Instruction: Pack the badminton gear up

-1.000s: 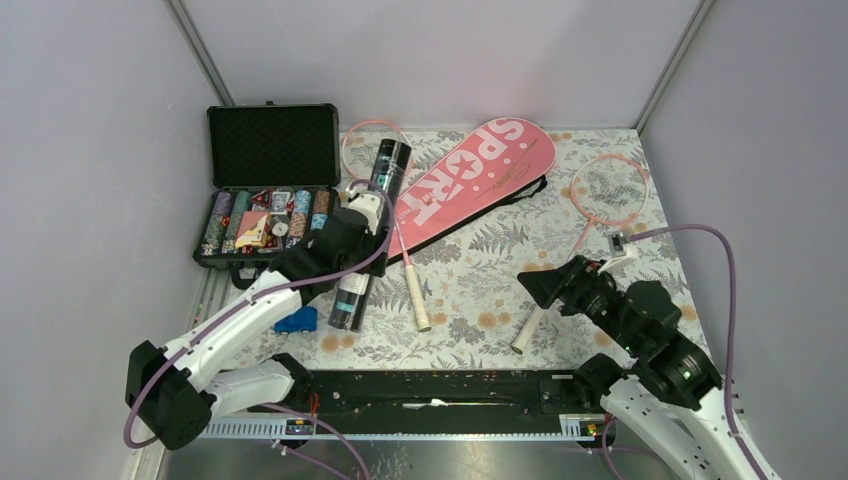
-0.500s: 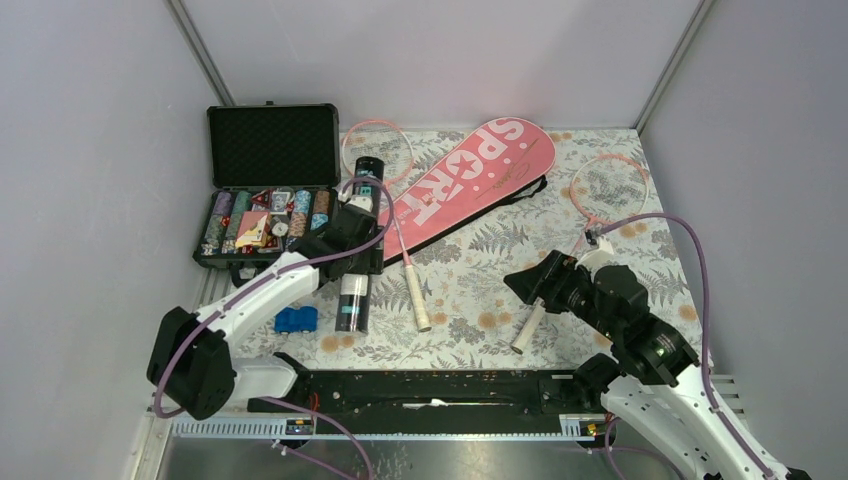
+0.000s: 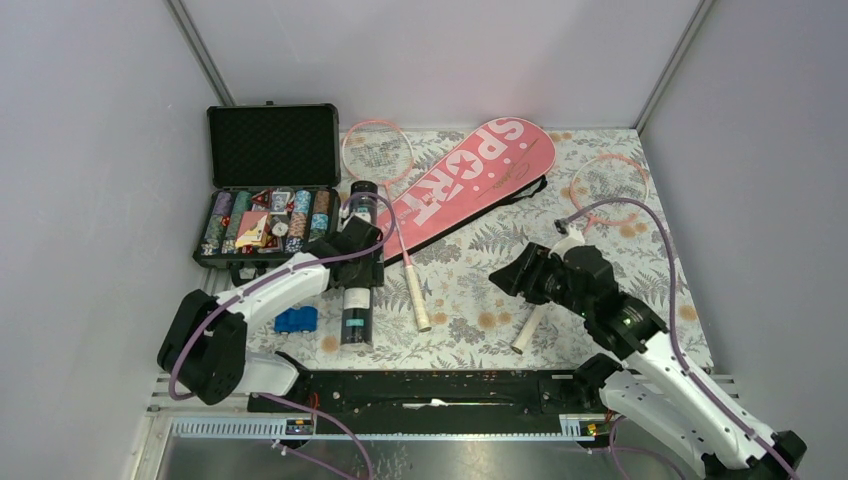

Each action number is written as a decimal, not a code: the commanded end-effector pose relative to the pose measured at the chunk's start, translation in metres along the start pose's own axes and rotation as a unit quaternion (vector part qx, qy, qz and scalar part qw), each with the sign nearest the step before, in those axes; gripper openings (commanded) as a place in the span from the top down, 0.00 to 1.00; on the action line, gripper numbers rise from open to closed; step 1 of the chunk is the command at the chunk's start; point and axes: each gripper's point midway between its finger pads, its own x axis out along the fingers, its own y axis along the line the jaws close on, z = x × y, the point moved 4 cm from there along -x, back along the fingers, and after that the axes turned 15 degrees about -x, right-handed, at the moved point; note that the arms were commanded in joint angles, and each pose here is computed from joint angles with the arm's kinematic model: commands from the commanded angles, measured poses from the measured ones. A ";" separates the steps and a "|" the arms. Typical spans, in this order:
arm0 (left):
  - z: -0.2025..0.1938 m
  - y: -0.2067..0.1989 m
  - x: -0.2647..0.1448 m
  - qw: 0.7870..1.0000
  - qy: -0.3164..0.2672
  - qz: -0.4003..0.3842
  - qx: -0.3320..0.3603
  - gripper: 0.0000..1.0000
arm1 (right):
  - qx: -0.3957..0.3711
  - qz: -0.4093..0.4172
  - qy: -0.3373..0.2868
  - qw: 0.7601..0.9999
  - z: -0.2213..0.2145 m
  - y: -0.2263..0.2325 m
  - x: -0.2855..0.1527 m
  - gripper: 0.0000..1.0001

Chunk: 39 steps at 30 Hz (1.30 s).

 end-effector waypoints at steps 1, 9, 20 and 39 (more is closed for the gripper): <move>0.007 -0.008 0.007 1.000 -0.019 -0.013 -0.018 0.52 | -0.006 0.028 -0.010 1.000 0.005 0.008 0.017 0.39; 0.001 -0.015 0.008 0.999 -0.002 -0.043 -0.013 0.50 | -0.015 -0.006 0.043 0.999 0.008 0.003 0.081 0.39; -0.006 -0.015 0.009 0.998 0.007 -0.053 -0.028 0.49 | -0.016 -0.035 0.099 0.994 0.026 0.006 0.196 0.48; 0.012 -0.010 -0.017 0.995 -0.052 -0.064 -0.061 0.53 | -0.079 -0.090 0.163 0.979 0.008 0.022 0.311 0.45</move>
